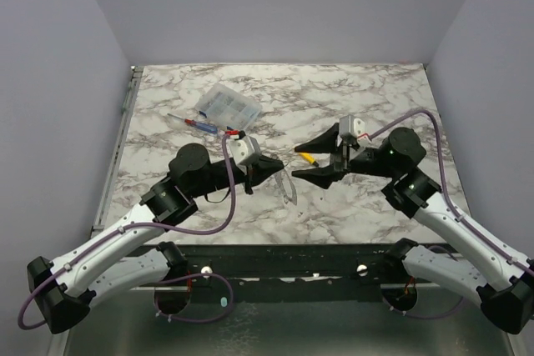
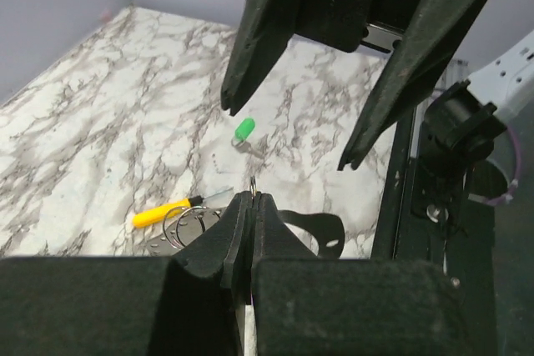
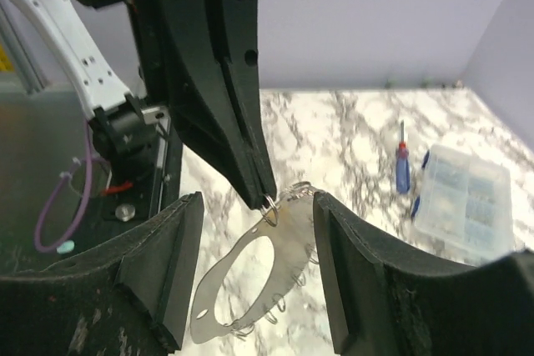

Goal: Put the keys on the keyring

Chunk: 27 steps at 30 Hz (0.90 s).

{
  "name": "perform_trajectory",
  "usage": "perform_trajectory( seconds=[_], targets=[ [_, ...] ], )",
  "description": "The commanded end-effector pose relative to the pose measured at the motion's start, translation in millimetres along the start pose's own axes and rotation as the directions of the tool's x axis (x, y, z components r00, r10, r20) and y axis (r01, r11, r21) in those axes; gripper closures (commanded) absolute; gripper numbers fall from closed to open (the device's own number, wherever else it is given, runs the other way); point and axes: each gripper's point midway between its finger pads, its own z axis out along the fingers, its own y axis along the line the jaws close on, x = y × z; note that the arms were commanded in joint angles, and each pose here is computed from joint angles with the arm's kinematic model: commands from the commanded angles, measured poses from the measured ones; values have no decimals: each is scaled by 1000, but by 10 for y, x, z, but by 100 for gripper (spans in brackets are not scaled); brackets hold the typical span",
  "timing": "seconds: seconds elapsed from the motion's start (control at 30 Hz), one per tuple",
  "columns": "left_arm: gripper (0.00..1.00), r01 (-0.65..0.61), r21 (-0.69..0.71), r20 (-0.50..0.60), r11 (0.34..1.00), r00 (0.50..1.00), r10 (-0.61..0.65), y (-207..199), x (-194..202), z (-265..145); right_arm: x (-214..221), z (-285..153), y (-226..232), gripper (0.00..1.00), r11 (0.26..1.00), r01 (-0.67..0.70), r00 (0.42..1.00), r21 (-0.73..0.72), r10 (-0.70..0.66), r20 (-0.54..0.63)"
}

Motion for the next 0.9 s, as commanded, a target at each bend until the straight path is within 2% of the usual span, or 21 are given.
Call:
perform_trajectory(
  seconds=[0.0, 0.23, 0.43, 0.73, 0.87],
  targets=[
    [100, -108, 63, -90, 992, 989, 114, -33, 129, -16, 499, -95, 37, 38, 999, -31, 973, -28, 24, -231],
    [100, -116, 190, -144, 975, 979, 145, -179, 271, 31, 613, -146, 105, 42, 998, 2, 973, -55, -15, -232],
    [100, -77, 271, -153, 959, 981, 122, -320, 344, 34, 835, -98, 137, 49, 996, -28, 956, -79, 3, -294],
    [100, -76, 269, -156, 960, 980, 122, -317, 362, 32, 1005, -60, 231, 69, 991, -56, 938, -117, 12, -345],
    [100, -76, 269, -155, 960, 980, 121, -318, 364, 32, 1026, -49, 254, 83, 991, -62, 937, -122, 16, -349]
  ],
)
